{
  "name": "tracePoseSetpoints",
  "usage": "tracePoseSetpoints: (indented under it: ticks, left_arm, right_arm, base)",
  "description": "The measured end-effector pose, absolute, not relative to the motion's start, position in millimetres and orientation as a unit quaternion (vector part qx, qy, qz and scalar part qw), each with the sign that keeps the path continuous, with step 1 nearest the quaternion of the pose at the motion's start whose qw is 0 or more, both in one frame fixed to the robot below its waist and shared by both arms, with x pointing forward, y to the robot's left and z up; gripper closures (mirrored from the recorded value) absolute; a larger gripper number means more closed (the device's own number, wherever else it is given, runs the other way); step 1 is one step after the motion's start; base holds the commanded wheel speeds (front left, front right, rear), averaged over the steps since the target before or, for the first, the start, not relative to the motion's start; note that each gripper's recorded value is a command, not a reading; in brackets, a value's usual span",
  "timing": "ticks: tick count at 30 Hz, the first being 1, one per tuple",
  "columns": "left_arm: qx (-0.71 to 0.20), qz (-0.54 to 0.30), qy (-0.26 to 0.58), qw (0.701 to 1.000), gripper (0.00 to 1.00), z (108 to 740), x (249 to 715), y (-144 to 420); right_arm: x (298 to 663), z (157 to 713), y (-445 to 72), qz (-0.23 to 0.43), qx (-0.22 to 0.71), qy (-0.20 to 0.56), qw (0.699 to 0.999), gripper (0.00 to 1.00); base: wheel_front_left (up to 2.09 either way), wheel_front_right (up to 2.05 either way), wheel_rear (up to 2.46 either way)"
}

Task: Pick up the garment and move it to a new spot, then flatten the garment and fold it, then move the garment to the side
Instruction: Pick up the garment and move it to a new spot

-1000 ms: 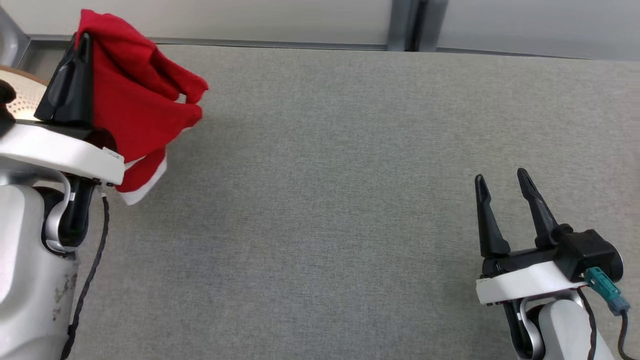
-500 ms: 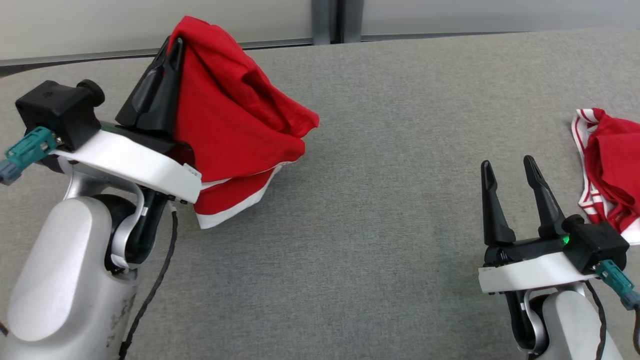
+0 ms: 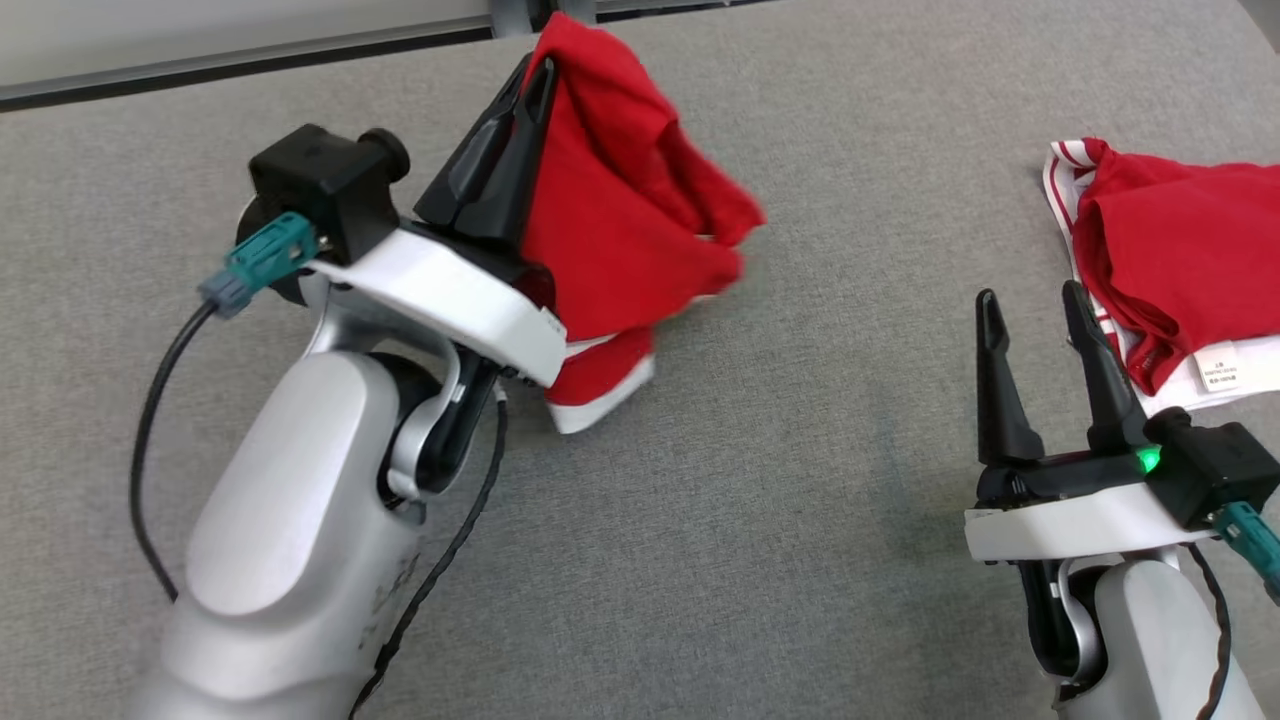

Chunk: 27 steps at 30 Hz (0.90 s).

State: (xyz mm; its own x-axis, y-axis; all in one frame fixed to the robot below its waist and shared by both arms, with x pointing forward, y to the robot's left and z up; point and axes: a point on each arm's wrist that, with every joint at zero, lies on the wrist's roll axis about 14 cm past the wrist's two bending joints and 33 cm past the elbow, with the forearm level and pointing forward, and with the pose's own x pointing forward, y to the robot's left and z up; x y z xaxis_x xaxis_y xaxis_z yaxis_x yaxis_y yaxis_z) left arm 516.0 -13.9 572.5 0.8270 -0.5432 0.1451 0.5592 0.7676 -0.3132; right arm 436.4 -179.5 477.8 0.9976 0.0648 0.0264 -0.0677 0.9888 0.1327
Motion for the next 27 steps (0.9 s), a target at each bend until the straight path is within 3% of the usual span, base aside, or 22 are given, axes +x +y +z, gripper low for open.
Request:
tracePoseSetpoints:
  ticks: [3,4,5,13,21,24,27]
  left_arm:
    - [-0.177,-0.292,0.007,0.94,1.0,549,525,-27]
    - [-0.177,-0.291,0.016,0.94,0.66,541,527,-31]
    - [-0.168,-0.293,0.029,0.941,0.0,530,528,-36]
    - [-0.165,-0.25,0.021,0.954,0.0,502,541,-20]
    - [-0.17,-0.145,-0.026,0.974,0.0,512,539,75]
    - [-0.084,-0.107,-0.044,0.99,0.0,515,522,120]
    - [-0.058,-0.072,-0.05,0.994,0.0,516,496,152]
  right_arm:
    - [437,473,-184,0.026,0.067,-0.006,0.997,0.0]
    - [436,471,-183,0.027,0.067,-0.002,0.997,0.0]
    - [436,469,-183,0.028,0.067,0.001,0.997,0.0]
    - [438,467,-175,0.039,0.07,0.005,0.997,0.0]
    - [443,464,-153,0.07,0.063,0.007,0.996,0.0]
    - [443,461,-141,0.086,0.06,0.013,0.994,0.0]
    - [443,461,-128,0.102,0.06,0.013,0.993,0.0]
  base:
    - [0.0,0.0,0.0]
    - [0.0,0.0,0.0]
    - [0.0,0.0,0.0]
    - [0.0,0.0,0.0]
    - [0.0,0.0,0.0]
    - [0.0,0.0,0.0]
    - [0.0,0.0,0.0]
